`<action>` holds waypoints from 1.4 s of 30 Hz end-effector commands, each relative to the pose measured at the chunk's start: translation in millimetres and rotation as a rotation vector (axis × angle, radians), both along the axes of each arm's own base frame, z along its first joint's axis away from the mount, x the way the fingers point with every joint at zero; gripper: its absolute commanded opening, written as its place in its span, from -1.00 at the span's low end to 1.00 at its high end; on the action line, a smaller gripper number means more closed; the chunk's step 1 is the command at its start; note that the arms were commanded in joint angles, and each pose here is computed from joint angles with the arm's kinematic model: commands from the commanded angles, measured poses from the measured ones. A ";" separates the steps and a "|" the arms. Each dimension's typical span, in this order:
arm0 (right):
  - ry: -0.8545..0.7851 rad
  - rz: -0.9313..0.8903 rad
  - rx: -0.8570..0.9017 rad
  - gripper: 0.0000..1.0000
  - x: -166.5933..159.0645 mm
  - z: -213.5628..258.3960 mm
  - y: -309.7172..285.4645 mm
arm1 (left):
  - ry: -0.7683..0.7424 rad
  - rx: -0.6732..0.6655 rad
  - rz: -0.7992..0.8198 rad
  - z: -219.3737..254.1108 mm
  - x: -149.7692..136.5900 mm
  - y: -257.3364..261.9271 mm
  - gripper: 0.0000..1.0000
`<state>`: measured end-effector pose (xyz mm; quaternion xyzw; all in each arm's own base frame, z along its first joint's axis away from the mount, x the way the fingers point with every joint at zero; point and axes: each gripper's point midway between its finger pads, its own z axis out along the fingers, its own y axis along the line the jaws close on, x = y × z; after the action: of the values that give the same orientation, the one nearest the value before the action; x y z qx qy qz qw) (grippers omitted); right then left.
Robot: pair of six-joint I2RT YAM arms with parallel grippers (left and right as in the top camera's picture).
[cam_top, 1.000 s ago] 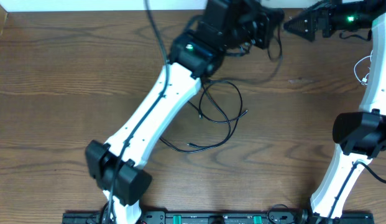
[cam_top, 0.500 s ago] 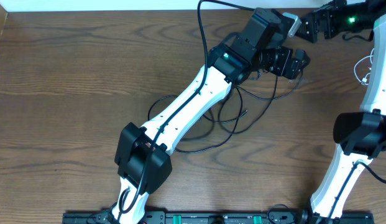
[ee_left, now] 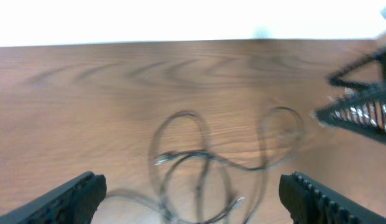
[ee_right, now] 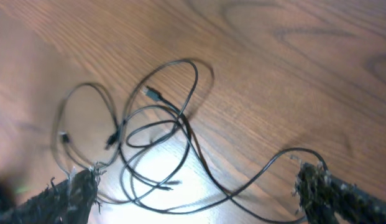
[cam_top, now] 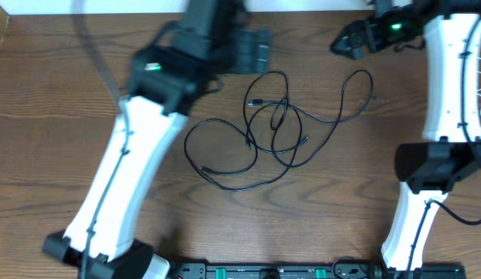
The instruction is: Untangle cables
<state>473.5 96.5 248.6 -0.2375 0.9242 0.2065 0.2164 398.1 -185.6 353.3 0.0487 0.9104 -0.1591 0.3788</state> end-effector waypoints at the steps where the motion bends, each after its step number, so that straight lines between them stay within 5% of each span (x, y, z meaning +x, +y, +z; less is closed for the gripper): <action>1: 0.034 -0.057 -0.221 0.99 4.1 -29.0 10.0 | 0.036 -0.005 0.201 3.4 4.6 65.2 0.88; 7: 0.118 -0.016 -0.327 0.98 0.1 -78.1 54.0 | 0.081 0.002 0.320 -3.6 6.2 115.9 0.89; 18: 0.310 0.066 -0.415 0.97 -8.7 -184.1 83.8 | 0.090 0.006 0.326 -5.3 4.9 118.8 0.89; 31: 0.334 0.139 -0.404 0.87 -18.7 -214.3 119.1 | 0.090 0.007 0.327 -5.5 5.2 118.9 0.89; 35: 0.312 0.160 -0.409 0.72 -16.2 -222.9 128.8 | 0.092 0.007 0.326 -5.7 5.0 118.9 0.89; 42: 0.288 0.172 -0.439 0.13 -7.7 -241.2 127.4 | 0.092 0.007 0.327 -5.7 5.0 118.9 0.89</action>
<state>465.9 226.5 21.9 -0.3167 0.9466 0.0581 0.0179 402.0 -69.7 345.9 -0.0988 0.9245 -0.0976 0.3549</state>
